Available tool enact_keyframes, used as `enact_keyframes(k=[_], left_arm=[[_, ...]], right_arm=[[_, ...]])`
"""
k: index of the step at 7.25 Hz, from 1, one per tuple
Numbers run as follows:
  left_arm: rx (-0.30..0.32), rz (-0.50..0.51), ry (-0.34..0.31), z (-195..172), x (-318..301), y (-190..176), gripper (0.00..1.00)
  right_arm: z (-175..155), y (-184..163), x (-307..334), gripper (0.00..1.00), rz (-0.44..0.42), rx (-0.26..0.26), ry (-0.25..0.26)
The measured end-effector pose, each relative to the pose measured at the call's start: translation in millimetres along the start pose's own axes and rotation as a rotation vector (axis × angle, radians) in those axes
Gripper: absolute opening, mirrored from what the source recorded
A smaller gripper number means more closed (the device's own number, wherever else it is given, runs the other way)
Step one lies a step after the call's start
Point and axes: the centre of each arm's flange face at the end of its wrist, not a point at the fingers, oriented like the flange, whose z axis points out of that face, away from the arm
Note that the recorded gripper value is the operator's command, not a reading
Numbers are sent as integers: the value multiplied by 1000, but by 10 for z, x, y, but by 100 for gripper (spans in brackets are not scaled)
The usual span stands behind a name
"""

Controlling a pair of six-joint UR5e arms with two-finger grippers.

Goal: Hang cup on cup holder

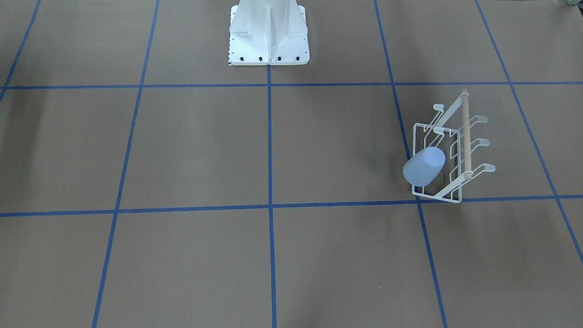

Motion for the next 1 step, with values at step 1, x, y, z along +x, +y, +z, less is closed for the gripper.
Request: enact_keyframes(k=[1], left_arm=[[0,0,0,-1,1,-1,99]], right_arm=[[-9,-9,-8,100,-1,2,0]])
